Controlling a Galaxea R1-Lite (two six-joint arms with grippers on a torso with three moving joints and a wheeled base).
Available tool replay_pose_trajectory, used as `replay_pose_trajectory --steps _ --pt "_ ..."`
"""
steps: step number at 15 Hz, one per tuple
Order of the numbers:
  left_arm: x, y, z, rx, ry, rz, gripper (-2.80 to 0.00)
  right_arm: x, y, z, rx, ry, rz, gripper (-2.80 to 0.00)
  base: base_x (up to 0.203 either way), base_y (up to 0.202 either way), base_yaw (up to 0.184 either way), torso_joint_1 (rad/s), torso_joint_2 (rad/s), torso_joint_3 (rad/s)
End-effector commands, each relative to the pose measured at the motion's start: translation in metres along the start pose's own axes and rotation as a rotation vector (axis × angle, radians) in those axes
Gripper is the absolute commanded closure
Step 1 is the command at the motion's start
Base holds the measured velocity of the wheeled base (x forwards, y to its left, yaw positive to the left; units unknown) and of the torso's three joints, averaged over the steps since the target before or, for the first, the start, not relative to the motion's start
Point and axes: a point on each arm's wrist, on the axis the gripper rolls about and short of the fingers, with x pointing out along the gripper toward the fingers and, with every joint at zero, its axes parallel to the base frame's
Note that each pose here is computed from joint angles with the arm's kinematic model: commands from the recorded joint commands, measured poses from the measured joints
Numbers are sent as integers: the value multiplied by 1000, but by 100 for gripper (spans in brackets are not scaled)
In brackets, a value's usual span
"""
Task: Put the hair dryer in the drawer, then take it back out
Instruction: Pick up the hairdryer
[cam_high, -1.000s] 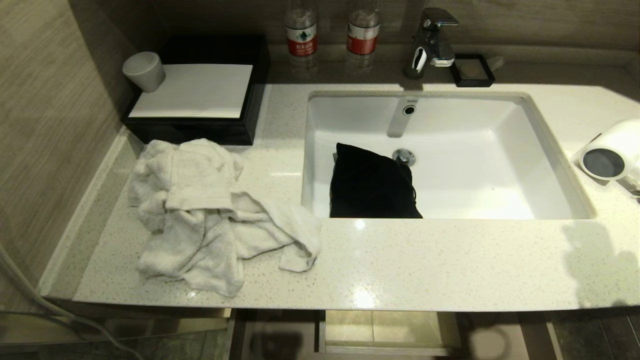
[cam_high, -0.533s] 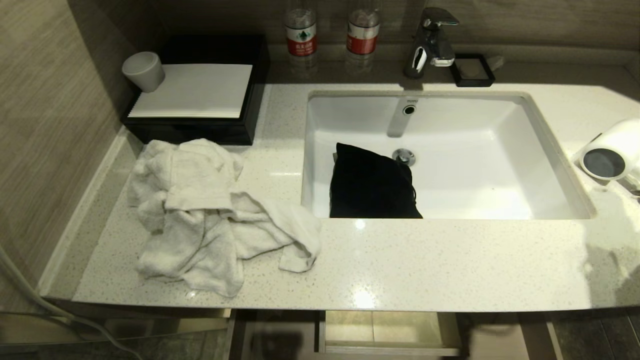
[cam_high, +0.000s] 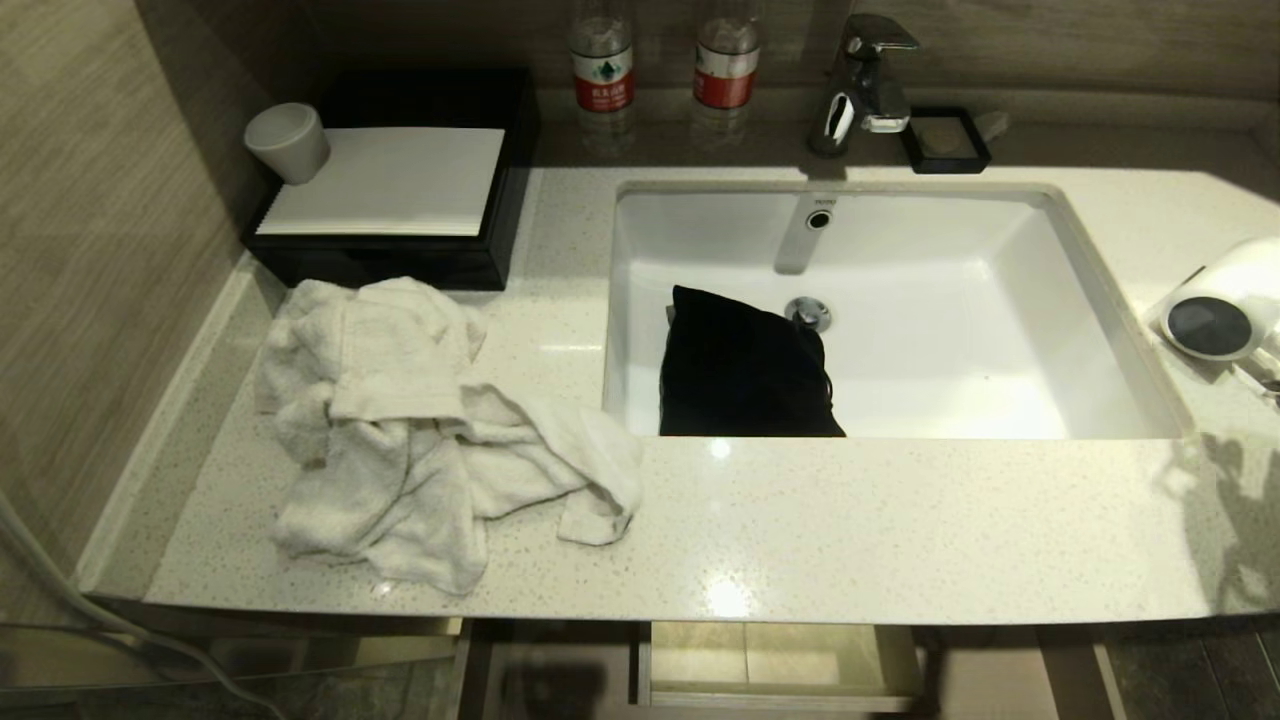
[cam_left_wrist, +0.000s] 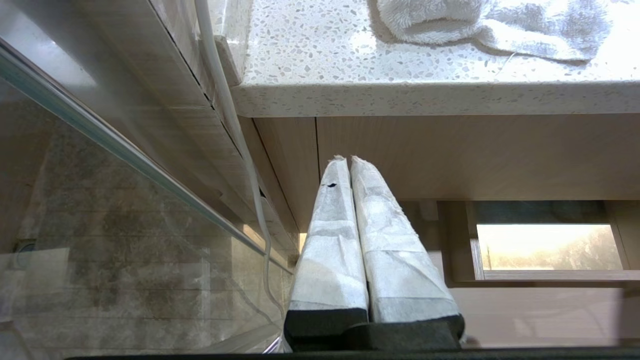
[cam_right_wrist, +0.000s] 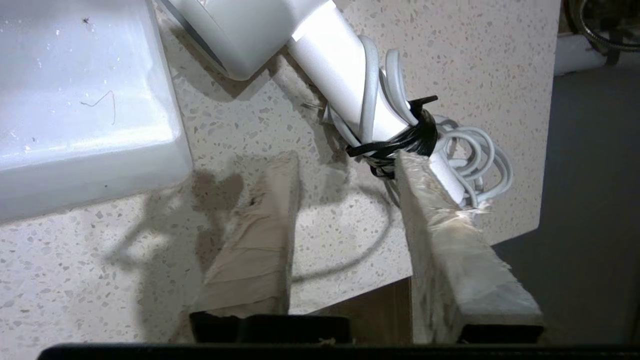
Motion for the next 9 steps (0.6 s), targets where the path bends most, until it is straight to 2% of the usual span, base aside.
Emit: replay_pose_trajectory --steps 1,8,9 --pt "0 0 0 0 1 0 0 12 -6 -2 -72 24 21 -280 0 0 0 0 0 0" --pt "0 0 0 0 1 0 0 34 -23 -3 -66 6 168 -280 0 0 0 0 0 0" --pt "0 0 0 0 0 0 0 39 -28 -3 -84 -2 189 -280 0 0 0 0 0 0"
